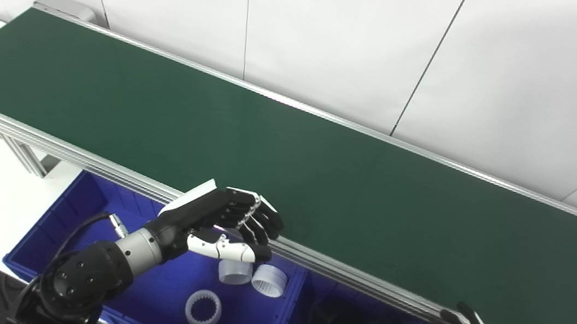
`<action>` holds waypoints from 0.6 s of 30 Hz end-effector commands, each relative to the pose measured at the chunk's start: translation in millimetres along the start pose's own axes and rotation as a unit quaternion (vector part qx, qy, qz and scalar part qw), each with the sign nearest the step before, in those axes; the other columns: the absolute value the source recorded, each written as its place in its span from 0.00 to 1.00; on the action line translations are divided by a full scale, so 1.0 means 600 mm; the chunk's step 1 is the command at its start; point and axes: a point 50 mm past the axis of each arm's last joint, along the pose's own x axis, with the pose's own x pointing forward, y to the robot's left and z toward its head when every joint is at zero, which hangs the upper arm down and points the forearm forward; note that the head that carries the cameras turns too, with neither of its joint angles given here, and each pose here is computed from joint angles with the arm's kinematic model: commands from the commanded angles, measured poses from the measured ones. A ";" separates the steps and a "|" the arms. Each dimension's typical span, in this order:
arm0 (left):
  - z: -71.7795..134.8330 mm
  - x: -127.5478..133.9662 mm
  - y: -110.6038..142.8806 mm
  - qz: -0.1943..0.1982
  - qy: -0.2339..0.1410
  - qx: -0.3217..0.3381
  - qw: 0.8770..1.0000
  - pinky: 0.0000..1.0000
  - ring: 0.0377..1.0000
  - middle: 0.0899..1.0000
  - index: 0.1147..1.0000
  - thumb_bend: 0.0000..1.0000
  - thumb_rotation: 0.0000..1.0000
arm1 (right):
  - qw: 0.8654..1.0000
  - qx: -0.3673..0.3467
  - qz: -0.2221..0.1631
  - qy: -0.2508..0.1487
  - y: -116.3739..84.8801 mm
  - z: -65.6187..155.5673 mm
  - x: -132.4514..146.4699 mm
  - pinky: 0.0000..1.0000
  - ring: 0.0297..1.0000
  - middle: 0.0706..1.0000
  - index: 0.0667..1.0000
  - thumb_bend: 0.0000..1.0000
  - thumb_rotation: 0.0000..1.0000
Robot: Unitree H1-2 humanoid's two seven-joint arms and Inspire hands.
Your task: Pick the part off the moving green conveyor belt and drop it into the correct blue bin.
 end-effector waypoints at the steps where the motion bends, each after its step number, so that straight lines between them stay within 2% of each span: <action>1: 0.010 0.002 -0.003 0.010 -0.045 0.000 0.999 0.54 0.60 0.61 0.59 0.65 0.41 | 0.999 0.000 0.001 -0.035 0.007 0.013 0.007 0.61 0.68 0.72 0.81 0.67 0.67; 5: 0.000 0.005 -0.013 0.024 -0.061 -0.012 0.998 0.59 0.65 0.65 0.63 0.64 0.44 | 0.999 -0.007 0.006 -0.033 0.011 0.012 0.010 0.61 0.68 0.73 0.81 0.67 0.67; 7: -0.007 0.007 -0.017 0.030 -0.067 -0.019 0.997 0.64 0.70 0.70 0.67 0.70 0.51 | 0.999 -0.007 0.008 -0.033 0.014 0.011 0.013 0.61 0.68 0.72 0.80 0.68 0.67; 11: -0.022 0.014 -0.022 0.040 -0.077 -0.059 0.994 0.72 0.77 0.77 0.73 0.78 0.55 | 0.999 -0.014 0.014 -0.033 0.021 0.011 0.017 0.61 0.68 0.72 0.81 0.69 0.69; 14: -0.040 0.021 -0.030 0.058 -0.074 -0.101 0.990 0.74 0.79 0.80 0.78 0.89 0.60 | 0.999 -0.018 0.017 -0.036 0.025 0.013 0.020 0.60 0.68 0.72 0.80 0.72 0.70; 18: -0.066 0.027 -0.038 0.069 -0.079 -0.110 0.988 0.75 0.80 0.82 0.80 0.91 0.67 | 0.999 -0.019 0.022 -0.039 0.031 0.015 0.025 0.60 0.67 0.72 0.79 0.74 0.70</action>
